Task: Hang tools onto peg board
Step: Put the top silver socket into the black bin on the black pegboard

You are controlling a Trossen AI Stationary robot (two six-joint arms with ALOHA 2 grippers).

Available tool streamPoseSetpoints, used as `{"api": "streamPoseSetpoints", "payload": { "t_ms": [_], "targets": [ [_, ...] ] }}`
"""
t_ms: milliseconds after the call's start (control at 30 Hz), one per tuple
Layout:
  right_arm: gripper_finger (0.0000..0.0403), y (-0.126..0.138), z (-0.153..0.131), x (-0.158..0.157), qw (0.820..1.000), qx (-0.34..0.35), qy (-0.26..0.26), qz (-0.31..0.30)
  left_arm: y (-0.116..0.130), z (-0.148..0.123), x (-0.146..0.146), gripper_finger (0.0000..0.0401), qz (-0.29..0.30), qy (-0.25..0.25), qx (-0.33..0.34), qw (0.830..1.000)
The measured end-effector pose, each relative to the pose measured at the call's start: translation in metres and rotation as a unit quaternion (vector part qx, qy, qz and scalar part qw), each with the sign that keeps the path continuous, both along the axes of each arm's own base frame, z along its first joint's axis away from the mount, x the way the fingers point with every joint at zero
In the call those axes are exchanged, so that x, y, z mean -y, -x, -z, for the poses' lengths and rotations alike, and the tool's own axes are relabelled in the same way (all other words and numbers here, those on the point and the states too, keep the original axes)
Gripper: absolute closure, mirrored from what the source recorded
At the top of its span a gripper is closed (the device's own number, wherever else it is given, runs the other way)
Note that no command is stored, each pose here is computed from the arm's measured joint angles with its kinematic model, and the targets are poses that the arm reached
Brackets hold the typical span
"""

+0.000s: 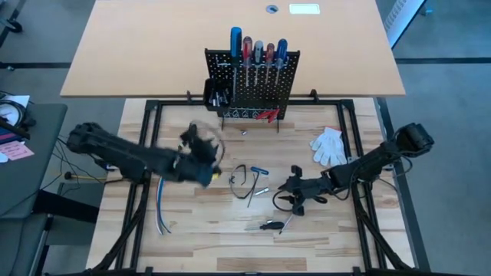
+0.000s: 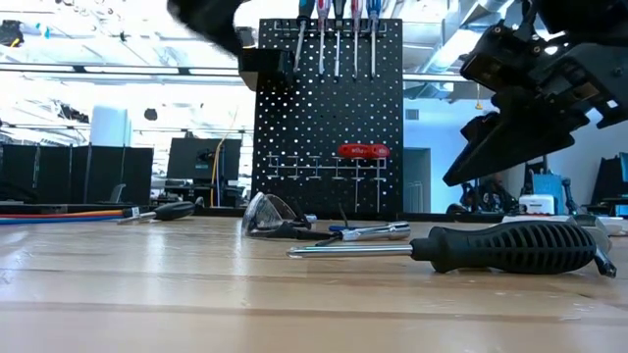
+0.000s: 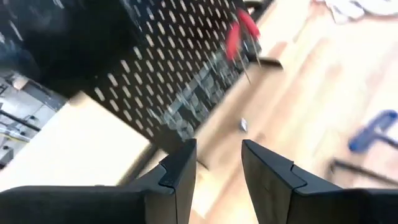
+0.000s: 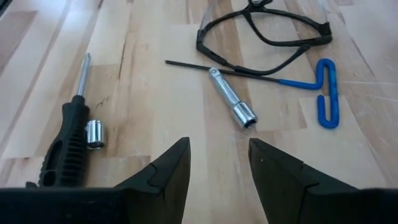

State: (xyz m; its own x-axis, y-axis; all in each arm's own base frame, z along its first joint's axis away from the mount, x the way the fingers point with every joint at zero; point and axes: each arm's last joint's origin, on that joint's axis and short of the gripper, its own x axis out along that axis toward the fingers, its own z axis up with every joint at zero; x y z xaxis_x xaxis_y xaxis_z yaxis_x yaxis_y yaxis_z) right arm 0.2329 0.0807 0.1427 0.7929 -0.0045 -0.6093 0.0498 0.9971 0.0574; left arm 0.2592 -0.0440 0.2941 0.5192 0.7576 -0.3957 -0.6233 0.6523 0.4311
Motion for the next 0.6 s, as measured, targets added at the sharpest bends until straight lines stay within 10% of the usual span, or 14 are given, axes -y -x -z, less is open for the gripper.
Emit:
{"api": "streamPoseSetpoints", "payload": {
  "t_ms": [300, 600],
  "targets": [
    [0.0232, -0.003, -0.001, 0.005, 1.000, 0.006, -0.002, 0.011, 0.038, 0.126, 0.007, 0.0277, -0.053, 0.041, 0.145, 0.987],
    [0.0232, -0.006, -0.003, 0.011, 1.000, 0.017, 0.002, 0.019, 0.026, 0.153, -0.048, 0.0277, -0.002, 0.103, 0.160, 0.982]
  ]
}}
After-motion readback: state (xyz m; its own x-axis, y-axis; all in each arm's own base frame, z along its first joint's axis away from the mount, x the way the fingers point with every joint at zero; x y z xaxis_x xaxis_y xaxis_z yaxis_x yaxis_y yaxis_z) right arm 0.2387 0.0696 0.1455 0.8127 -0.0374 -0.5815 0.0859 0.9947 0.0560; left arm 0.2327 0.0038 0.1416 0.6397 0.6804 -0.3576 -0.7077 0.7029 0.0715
